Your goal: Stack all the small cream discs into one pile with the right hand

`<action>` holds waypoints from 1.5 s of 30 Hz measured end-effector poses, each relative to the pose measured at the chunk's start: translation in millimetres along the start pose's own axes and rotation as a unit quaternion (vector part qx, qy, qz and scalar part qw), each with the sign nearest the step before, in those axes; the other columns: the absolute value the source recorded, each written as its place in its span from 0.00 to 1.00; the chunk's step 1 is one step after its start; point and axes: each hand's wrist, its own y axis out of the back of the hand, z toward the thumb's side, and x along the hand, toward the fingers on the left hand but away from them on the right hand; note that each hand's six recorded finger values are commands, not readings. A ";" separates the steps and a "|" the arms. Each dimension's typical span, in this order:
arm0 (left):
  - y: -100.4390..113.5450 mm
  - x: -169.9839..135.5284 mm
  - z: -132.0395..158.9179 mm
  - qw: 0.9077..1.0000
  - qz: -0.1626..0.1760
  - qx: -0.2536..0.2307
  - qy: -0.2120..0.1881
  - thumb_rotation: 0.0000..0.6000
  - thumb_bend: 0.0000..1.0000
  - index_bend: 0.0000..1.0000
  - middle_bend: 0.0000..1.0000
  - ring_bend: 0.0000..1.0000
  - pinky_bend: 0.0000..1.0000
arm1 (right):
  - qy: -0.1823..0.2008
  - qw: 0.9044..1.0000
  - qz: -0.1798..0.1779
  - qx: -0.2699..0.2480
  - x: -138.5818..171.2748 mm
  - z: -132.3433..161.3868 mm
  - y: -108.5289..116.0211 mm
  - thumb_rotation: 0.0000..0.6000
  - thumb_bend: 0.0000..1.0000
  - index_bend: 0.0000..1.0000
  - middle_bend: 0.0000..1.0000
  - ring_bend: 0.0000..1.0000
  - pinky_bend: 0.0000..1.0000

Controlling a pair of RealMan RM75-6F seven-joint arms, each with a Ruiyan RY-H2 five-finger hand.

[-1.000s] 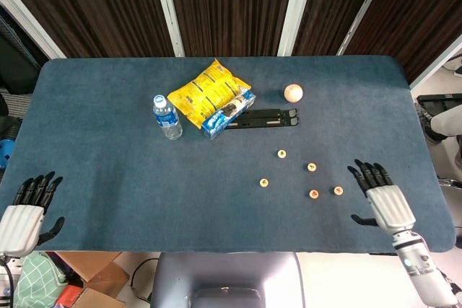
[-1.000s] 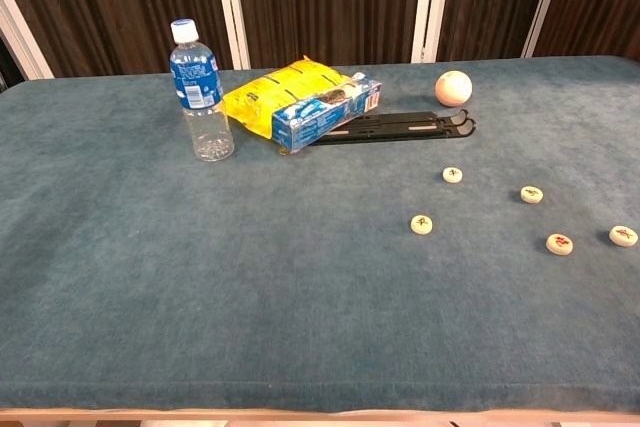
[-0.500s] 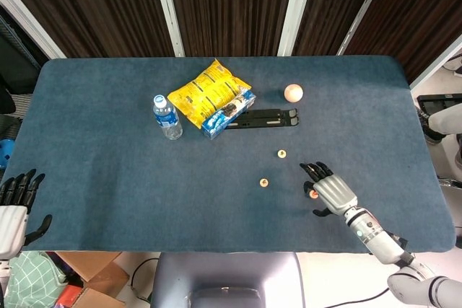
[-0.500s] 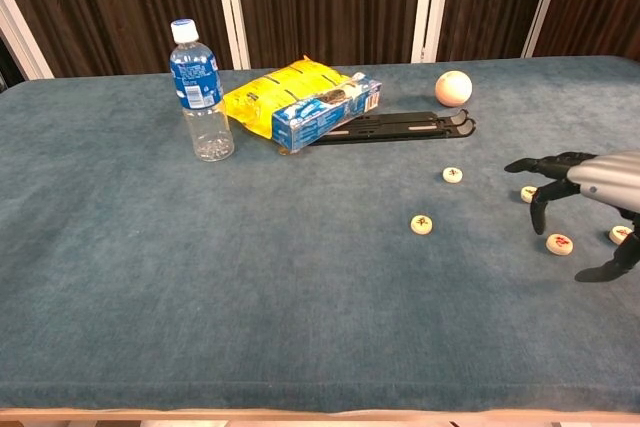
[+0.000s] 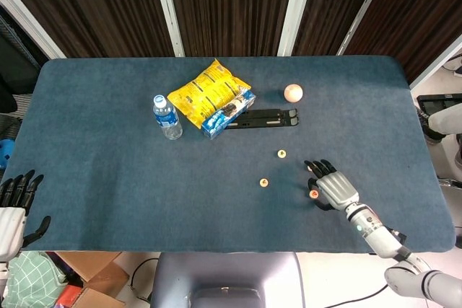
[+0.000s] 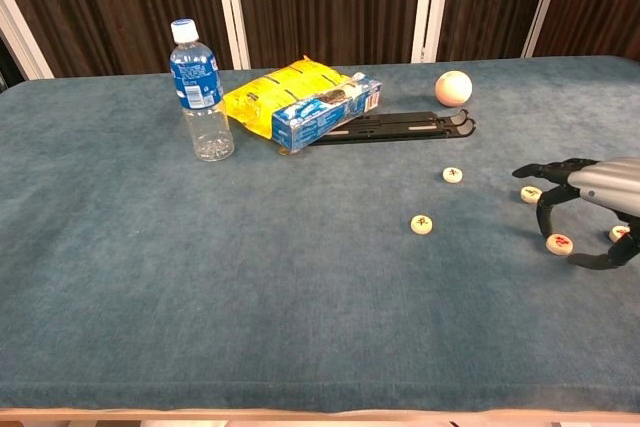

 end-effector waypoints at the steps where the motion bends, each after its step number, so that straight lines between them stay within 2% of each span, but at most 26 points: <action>1: 0.1 0.0 0.0 1.000 0.000 0.000 0.000 1.00 0.35 0.00 0.00 0.00 0.09 | 0.000 1.000 0.000 0.000 -0.5 0.2 0.1 1.00 0.45 0.59 0.00 0.00 0.00; 13: -0.6 1.4 0.4 1.000 -0.001 0.001 0.000 1.00 0.35 0.00 0.00 0.00 0.09 | -0.009 1.000 -0.004 0.002 -2.3 -3.5 1.8 1.00 0.48 0.65 0.00 0.00 0.00; 16: -1.5 1.8 0.3 1.000 -0.003 0.003 0.001 1.00 0.35 0.00 0.00 0.00 0.09 | -0.014 1.000 -0.023 -0.006 -3.1 -6.1 11.3 1.00 0.48 0.65 0.00 0.00 0.00; 23: -1.2 2.8 -0.8 1.000 -0.002 0.005 0.002 1.00 0.35 0.00 0.00 0.00 0.09 | -0.040 0.995 -0.079 -0.054 -18.9 -12.4 50.1 1.00 0.48 0.65 0.00 0.00 0.00; 26: -1.5 3.8 -1.1 1.000 -0.002 0.008 0.002 1.00 0.35 0.00 0.00 0.00 0.09 | -0.023 0.994 -0.084 -0.071 -33.1 6.1 61.1 1.00 0.48 0.65 0.00 0.00 0.00; 32: -4.3 5.5 -1.9 1.000 -0.009 0.012 0.004 1.00 0.35 0.00 0.00 0.00 0.09 | 0.019 0.994 -0.086 -0.062 -56.8 56.1 70.5 1.00 0.48 0.67 0.01 0.00 0.00; 38: -1.1 6.3 -3.1 1.000 -0.004 0.010 0.005 1.00 0.35 0.00 0.00 0.00 0.09 | 0.044 0.996 -0.070 -0.044 -75.7 99.4 66.4 1.00 0.48 0.68 0.01 0.00 0.00; 45: 0.8 4.6 -2.6 1.000 -0.001 0.009 0.003 1.00 0.35 0.00 0.00 0.00 0.09 | 0.053 0.997 -0.051 -0.010 -85.2 123.0 56.4 1.00 0.48 0.68 0.01 0.00 0.00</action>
